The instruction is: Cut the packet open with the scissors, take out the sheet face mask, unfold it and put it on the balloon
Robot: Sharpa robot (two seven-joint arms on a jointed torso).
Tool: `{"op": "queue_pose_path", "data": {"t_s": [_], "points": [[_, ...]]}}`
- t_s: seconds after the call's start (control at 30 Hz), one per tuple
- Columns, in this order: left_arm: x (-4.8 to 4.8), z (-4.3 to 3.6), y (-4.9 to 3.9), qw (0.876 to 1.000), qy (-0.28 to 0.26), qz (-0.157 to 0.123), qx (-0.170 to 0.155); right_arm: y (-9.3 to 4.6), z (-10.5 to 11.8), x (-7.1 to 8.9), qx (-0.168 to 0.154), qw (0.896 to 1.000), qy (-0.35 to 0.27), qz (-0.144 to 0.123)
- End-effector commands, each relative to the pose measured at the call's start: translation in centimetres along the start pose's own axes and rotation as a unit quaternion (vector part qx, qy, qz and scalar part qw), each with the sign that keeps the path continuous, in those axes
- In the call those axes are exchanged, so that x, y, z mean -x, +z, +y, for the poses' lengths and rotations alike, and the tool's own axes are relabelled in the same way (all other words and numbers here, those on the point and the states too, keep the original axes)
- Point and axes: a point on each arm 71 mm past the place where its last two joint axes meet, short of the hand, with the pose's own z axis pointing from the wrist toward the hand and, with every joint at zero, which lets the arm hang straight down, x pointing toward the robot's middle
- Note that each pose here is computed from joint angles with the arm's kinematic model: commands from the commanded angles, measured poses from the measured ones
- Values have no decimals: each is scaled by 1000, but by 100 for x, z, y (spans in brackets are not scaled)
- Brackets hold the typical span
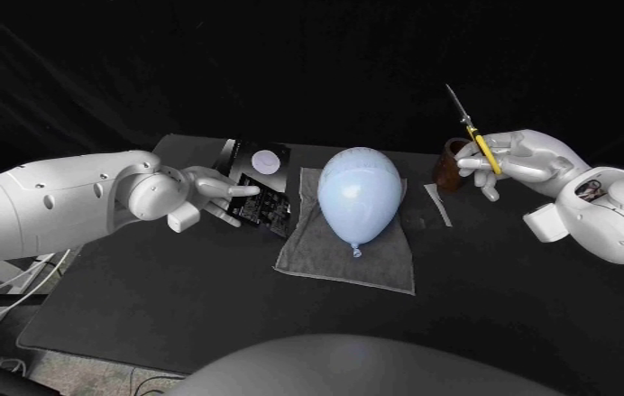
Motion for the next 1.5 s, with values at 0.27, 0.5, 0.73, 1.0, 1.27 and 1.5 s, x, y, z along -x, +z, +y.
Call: {"op": "queue_pose_path", "data": {"t_s": [0.27, 0.5, 0.73, 1.0, 1.27, 1.5], "points": [[250, -216, -185, 996, 75, -14, -42, -4, -33, 13, 4, 1000, 3, 4], [188, -316, -158, 995, 77, -12, -56, -6, -52, 9, 2, 1000, 3, 4], [254, -323, -120, 997, 42, -53, -45, -3, -51, -3, 3, 1000, 4, 5], [255, -307, -32, 996, 48, -79, -16, -5, -49, -8, 4, 1000, 4, 5], [262, -313, -3, 992, 66, -106, -6, -10, -47, -13, 4, 1000, 5, 6], [250, -342, 6, 990, 68, -120, -17, -3, -39, -35, 6, 1000, 5, 10]]}}
